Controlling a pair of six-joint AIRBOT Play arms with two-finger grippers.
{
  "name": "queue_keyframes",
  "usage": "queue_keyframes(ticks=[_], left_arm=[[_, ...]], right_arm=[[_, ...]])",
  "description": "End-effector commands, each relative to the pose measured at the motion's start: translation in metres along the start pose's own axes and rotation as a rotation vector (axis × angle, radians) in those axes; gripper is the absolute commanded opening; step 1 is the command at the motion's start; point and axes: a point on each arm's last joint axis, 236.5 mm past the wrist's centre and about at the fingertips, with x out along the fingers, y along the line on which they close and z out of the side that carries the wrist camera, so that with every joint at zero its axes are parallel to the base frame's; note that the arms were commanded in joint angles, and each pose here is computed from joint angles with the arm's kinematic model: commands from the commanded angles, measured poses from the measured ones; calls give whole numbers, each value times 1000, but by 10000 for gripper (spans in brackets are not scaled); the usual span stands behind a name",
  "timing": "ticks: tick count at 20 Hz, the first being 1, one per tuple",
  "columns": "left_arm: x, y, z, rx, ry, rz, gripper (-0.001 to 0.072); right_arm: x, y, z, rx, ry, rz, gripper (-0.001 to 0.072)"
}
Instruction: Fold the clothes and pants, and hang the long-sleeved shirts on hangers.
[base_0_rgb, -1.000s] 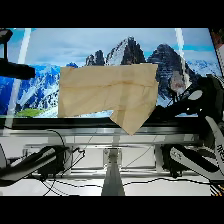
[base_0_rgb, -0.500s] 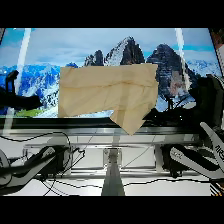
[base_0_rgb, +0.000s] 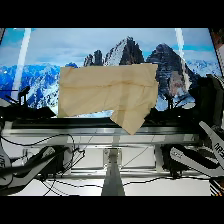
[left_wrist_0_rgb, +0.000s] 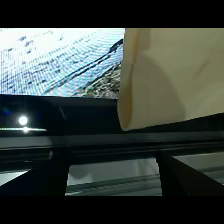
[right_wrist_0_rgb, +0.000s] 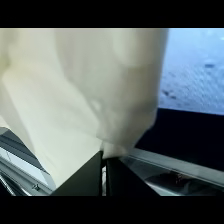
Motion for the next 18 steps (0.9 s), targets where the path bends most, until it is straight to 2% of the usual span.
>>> queue_keyframes(ticks=[1,5,9,13,15,17,18], left_arm=[[3,1,-3,-8,4,-1,594],[9,2,-2,-21,19,-10,593],[28,-7,1,-83,53,-105,593],[43,-18,26,-125,-18,-193,580],[45,-25,38,-138,-56,-240,441],[50,-27,36,-147,-38,-256,413],[52,-27,31,-139,-14,-260,361]], right_arm=[[0,11,4,-62,-19,48,15],[2,14,3,-135,-15,24,14],[8,44,12,-349,-36,-42,14],[11,69,25,-442,-83,-64,14],[10,73,28,-451,-91,-62,14],[8,76,31,-458,-98,-60,14],[7,79,33,-464,-102,-58,14]])
